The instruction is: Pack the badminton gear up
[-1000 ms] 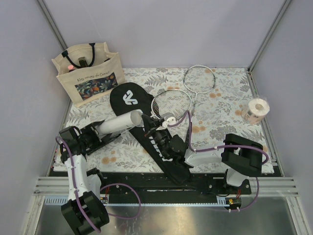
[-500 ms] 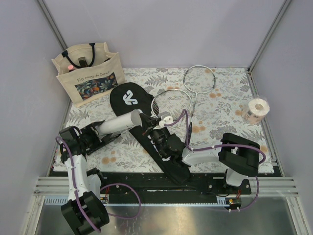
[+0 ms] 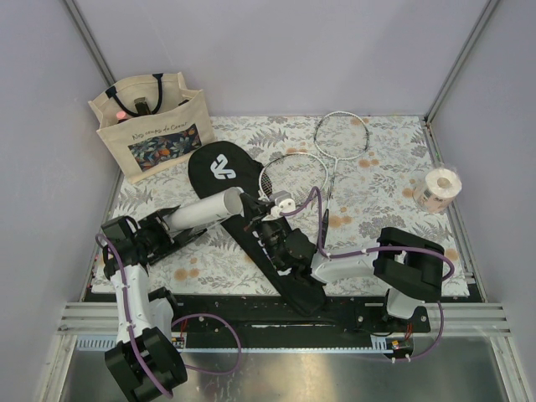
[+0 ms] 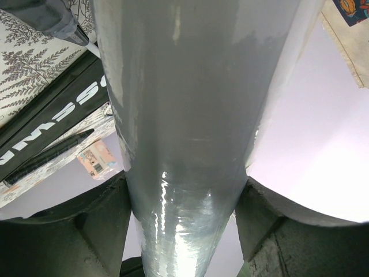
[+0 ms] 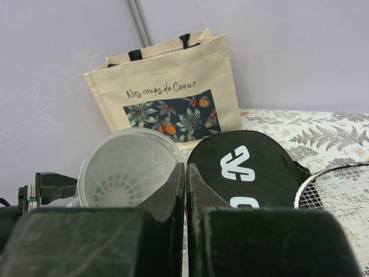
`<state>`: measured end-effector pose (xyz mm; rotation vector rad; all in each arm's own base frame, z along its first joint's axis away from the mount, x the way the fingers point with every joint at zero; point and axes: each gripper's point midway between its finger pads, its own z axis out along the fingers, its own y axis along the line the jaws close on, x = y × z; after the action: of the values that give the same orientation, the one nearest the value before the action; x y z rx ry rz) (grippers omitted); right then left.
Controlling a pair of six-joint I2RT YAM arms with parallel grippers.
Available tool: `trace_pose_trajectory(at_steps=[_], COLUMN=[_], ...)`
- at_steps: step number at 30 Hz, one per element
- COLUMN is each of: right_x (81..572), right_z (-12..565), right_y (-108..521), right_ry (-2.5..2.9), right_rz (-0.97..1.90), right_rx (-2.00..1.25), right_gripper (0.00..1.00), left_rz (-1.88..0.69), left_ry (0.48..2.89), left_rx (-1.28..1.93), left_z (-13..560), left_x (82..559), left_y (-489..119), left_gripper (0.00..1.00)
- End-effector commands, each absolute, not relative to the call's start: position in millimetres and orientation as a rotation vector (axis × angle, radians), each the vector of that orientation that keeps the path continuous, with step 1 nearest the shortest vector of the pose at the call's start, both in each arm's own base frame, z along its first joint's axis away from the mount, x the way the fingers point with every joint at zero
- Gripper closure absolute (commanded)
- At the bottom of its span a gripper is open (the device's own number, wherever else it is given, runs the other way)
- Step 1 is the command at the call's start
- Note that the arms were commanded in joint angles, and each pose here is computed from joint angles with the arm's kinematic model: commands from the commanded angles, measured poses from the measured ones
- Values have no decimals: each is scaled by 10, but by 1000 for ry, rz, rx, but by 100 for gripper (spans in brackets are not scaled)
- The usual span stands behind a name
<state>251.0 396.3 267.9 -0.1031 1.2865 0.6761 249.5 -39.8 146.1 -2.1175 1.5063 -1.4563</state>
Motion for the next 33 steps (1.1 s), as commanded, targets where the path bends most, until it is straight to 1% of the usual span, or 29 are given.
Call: trace_pose_trajectory(at_steps=[1, 2, 4, 6, 13, 24, 33], right_x=[2424, 2417, 2411, 2393, 2269, 2191, 2159], right_z=[3058, 3050, 3016, 3010, 3055, 2972, 2779], right_y=[3979, 3980, 3975, 3944, 3863, 4023, 4176], right_ry=[1161, 1161, 1167, 1168, 1154, 1204, 1292], right_rz=[795, 799, 802, 810, 849, 883, 898], right_rx=[-18, -22, -25, -31, -86, -184, -252], right_gripper=[100, 98, 89, 83, 73, 62, 61], left_rz=[-1539, -1537, -1530, -1527, -1505, -1473, -1463], left_ry=[1538, 1539, 1545, 1553, 1564, 1596, 1617], left_rx=[-2018, -2014, -1998, -1984, -1945, -1872, -1816], left_z=[1694, 1700, 1712, 1720, 1765, 1817, 1888], left_x=[2509, 2514, 2518, 2524, 2556, 2579, 2602], left_y=[-459, -456, -451, -448, -420, -401, -389], left_gripper=[50, 50, 50, 49, 49, 50, 50])
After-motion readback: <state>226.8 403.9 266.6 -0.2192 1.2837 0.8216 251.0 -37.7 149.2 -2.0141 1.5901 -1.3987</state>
